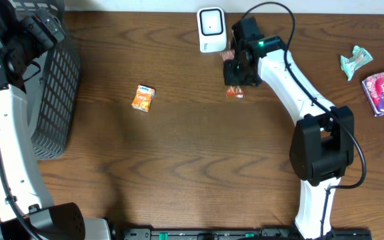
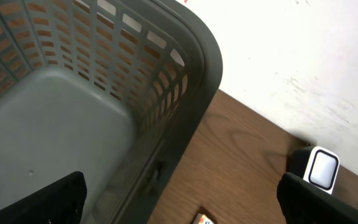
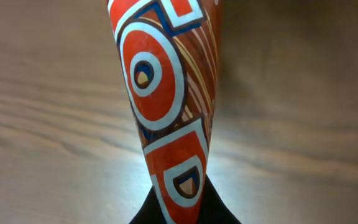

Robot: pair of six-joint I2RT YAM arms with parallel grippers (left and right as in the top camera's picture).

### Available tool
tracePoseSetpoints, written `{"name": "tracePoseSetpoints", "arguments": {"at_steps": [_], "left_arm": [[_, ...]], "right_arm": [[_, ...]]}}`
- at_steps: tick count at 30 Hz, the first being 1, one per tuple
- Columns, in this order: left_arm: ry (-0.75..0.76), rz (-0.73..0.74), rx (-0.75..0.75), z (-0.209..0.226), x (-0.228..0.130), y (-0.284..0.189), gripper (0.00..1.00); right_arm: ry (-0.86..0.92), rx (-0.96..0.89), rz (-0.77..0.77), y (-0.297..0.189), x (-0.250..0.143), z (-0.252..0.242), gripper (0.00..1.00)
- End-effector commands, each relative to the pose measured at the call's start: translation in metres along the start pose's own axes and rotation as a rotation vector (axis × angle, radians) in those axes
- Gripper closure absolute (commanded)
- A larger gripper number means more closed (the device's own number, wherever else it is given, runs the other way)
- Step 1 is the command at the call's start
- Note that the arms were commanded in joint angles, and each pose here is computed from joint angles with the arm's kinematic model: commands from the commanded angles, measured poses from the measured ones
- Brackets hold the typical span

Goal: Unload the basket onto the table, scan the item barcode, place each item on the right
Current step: 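Hold the red-patterned bar in front of the white scanner, then carry the red bar right and drop it beside the wipes pack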

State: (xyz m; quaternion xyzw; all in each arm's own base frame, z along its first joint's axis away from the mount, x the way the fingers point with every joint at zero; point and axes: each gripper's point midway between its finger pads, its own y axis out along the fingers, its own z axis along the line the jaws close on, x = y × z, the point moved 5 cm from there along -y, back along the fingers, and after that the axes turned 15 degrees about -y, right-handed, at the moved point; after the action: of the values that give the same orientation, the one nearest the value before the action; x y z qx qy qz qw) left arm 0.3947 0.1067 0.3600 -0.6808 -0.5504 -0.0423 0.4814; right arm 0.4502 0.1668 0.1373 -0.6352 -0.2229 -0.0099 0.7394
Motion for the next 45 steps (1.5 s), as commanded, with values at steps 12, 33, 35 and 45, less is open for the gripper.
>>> {"name": "tracePoseSetpoints", "arguments": {"at_steps": [12,33,35,45], "left_arm": [[-0.007,-0.014,-0.009,-0.002,0.003,-0.006,0.02],[-0.007,-0.014,-0.009,-0.002,0.003,-0.006,0.02],[-0.007,-0.014,-0.009,-0.002,0.003,-0.006,0.02],[-0.007,-0.013,-0.009,-0.003,0.003,-0.006,0.02]], "right_arm": [[-0.084,-0.047,-0.609,-0.028,0.116,0.004,0.99],[0.066,-0.17,-0.702,-0.028,0.131,-0.064,0.99],[0.125,-0.266,-0.703,-0.05,0.126,-0.097,0.99],[0.422,-0.661,-0.319,-0.077,0.012,-0.277,0.97]]}}
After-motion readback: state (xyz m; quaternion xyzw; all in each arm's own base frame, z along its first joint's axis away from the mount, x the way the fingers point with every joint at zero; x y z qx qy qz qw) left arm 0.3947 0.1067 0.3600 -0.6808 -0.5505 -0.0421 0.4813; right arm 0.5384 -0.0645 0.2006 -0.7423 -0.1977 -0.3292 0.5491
